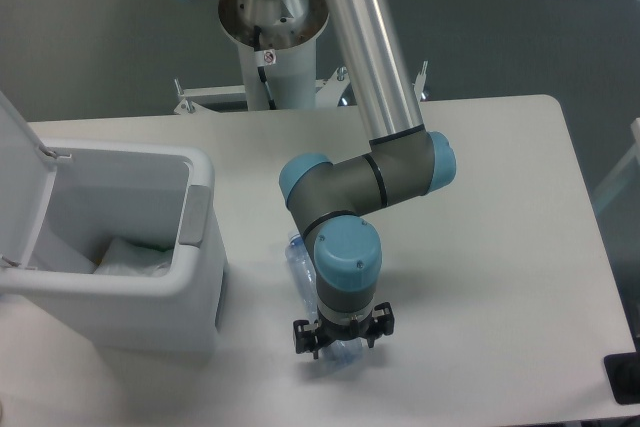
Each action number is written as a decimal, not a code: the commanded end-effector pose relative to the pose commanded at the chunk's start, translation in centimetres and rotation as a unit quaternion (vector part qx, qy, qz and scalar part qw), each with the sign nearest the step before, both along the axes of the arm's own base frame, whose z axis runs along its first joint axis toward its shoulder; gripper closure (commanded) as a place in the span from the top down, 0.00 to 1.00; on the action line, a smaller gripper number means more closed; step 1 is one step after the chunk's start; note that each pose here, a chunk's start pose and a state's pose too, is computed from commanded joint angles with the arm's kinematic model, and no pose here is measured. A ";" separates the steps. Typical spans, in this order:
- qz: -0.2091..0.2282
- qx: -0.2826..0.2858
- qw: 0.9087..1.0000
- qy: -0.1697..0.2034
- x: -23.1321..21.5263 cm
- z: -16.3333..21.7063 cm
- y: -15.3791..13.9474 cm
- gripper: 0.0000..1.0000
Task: Place the trash in the trash can
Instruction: 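Lower the gripper onto the bottle's middle and close on it, then lift the bottle and carry it over the trash bin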
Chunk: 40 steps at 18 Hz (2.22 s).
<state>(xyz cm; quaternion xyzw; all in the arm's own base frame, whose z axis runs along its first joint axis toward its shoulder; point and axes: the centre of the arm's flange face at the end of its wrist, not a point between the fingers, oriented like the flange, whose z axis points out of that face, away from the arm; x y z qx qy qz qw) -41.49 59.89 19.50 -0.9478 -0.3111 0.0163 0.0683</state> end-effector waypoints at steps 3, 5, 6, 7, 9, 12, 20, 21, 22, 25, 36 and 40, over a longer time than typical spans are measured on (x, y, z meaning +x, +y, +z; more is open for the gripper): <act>-0.001 0.001 1.000 0.001 -0.2 0.0 0.2 0.84; 0.000 0.001 1.000 0.002 -0.3 -0.1 0.2 0.84; 0.000 0.001 1.000 0.002 -0.3 0.0 0.3 0.85; 0.000 0.002 1.000 0.003 -0.4 -0.1 0.4 0.84; 0.002 -0.008 1.000 0.010 -0.6 -0.4 0.4 0.85; 0.004 -0.008 1.000 0.010 -0.7 -0.4 0.3 0.78; 0.003 -0.008 1.000 0.012 -0.7 -0.2 0.3 0.77; 0.003 -0.008 1.000 0.012 -0.7 -0.2 0.3 0.77; 0.003 -0.009 1.000 0.012 -0.7 -0.2 0.3 0.75; 0.003 -0.009 1.000 0.011 -0.6 -0.2 0.2 0.70; -0.001 -0.003 1.000 0.016 -0.5 0.9 0.2 0.66; 0.000 0.026 0.999 0.046 -0.6 6.5 -0.1 0.66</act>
